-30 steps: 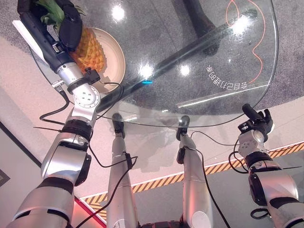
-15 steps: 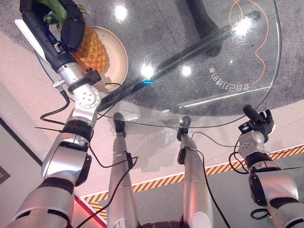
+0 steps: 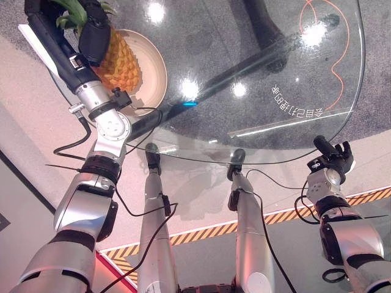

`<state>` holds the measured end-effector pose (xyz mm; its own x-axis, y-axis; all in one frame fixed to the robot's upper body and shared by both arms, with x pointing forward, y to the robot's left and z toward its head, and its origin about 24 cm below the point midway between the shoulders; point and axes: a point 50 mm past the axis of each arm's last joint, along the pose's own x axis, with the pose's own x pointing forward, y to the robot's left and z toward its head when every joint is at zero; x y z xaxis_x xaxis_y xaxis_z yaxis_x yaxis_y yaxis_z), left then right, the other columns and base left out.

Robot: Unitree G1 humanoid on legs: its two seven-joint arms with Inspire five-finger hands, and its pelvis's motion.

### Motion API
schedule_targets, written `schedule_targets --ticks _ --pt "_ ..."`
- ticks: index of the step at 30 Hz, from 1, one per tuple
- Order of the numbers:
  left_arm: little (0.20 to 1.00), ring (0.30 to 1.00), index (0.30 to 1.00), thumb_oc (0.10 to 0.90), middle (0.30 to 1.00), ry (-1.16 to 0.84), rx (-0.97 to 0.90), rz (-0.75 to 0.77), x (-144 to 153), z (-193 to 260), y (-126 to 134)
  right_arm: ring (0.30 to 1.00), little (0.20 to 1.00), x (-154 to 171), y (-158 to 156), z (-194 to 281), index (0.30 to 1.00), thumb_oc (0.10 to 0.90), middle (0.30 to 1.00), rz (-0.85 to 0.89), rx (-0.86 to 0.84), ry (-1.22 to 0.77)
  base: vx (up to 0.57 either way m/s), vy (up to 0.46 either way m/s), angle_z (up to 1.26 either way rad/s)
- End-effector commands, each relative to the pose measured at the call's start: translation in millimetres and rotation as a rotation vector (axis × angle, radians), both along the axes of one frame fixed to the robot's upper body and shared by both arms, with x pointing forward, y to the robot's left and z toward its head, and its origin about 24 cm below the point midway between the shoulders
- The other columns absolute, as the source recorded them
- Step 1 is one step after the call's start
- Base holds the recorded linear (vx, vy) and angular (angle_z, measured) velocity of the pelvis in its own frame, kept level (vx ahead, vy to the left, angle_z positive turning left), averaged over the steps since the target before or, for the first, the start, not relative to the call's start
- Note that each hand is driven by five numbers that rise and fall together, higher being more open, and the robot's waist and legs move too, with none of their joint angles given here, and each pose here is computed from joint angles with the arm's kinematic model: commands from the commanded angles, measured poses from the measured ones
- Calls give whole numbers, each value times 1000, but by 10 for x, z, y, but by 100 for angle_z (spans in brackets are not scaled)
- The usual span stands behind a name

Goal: Pick up the fruit to the plate

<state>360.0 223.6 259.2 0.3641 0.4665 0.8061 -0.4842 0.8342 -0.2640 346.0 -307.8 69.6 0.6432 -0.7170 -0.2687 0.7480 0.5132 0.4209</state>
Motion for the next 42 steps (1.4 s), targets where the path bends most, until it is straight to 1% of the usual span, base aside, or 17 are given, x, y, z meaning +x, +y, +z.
schedule_targets --ticks 1,11,18,27,32,35,37,42 --pt "582 627 627 482 627 -179 -4 -37 -143 224 7 900 900 -80 -130 31 900 800 900 -75 -29 -17 0 0 0" --pt "576 622 622 476 622 -199 14 -53 -182 174 -28 900 900 -98 -142 20 900 800 900 -84 -27 -20 0 0 0" --pt "593 636 636 493 636 -205 33 -64 -214 115 -70 900 900 -129 -153 -15 900 800 900 -92 -27 -17 0 0 0" --pt "582 627 627 482 627 -223 55 -82 -252 92 -106 900 900 -143 -191 1 900 800 900 -108 -25 -26 0 0 0" --pt "598 641 641 498 641 -221 75 -86 -266 48 -136 900 900 -162 -199 -23 900 800 900 -112 -22 -22 3 -7 0" --pt "628 667 667 528 667 -216 93 -84 -272 19 -156 900 900 -170 -205 -32 900 800 900 -115 -21 -21 1 -26 4" --pt "675 707 707 575 707 -215 108 -85 -278 14 -166 900 900 -162 -208 -11 900 800 900 -118 -21 -27 0 0 0" --pt "738 761 761 638 761 -187 116 -98 -279 -56 -175 900 900 -165 -216 -1 900 800 900 -125 -20 -27 0 0 0"
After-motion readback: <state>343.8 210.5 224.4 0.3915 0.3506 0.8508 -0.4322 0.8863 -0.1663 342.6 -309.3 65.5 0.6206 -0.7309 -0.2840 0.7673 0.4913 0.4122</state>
